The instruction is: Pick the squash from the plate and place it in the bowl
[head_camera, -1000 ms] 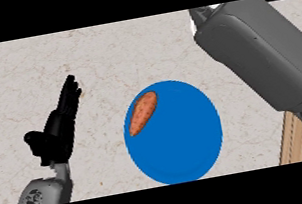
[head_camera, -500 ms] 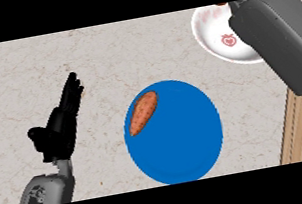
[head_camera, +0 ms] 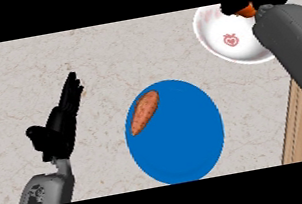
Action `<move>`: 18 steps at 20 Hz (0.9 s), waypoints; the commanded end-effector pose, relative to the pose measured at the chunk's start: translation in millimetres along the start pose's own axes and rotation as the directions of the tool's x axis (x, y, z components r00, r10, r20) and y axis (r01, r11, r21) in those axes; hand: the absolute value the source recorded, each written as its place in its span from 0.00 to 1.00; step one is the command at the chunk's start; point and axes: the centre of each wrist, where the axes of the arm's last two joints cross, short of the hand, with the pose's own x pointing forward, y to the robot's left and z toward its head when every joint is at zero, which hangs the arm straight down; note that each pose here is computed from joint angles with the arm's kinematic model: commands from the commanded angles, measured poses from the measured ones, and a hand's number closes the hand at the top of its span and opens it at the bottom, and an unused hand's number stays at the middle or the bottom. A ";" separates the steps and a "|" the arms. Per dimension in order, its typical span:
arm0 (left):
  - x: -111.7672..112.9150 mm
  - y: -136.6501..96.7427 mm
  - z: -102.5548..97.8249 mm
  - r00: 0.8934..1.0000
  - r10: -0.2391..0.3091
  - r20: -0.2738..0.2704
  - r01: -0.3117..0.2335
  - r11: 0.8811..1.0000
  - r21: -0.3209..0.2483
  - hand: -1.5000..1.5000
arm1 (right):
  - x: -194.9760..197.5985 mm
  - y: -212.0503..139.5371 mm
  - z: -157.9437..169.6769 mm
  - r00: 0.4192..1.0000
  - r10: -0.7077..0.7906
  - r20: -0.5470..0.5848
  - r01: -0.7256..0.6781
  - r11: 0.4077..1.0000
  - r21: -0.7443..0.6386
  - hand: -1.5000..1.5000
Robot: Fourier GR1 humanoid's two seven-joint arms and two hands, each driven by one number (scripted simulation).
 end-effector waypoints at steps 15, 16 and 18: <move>-1.6 -5.0 10.3 1.000 0.002 0.002 -0.002 1.000 -0.013 0.50 | -71.6 26.1 1.5 0.909 -0.416 0.012 0.411 0.903 0.123 0.00; -15.4 -9.5 4.0 1.000 0.008 0.003 -0.008 1.000 -0.010 0.50 | -73.0 14.1 -7.3 0.901 -0.432 0.040 0.428 0.899 0.090 0.00; -7.2 2.0 5.9 1.000 0.028 -0.010 -0.028 1.000 0.000 0.50 | -76.4 8.2 -9.2 0.880 -0.472 0.058 0.471 0.882 0.030 0.00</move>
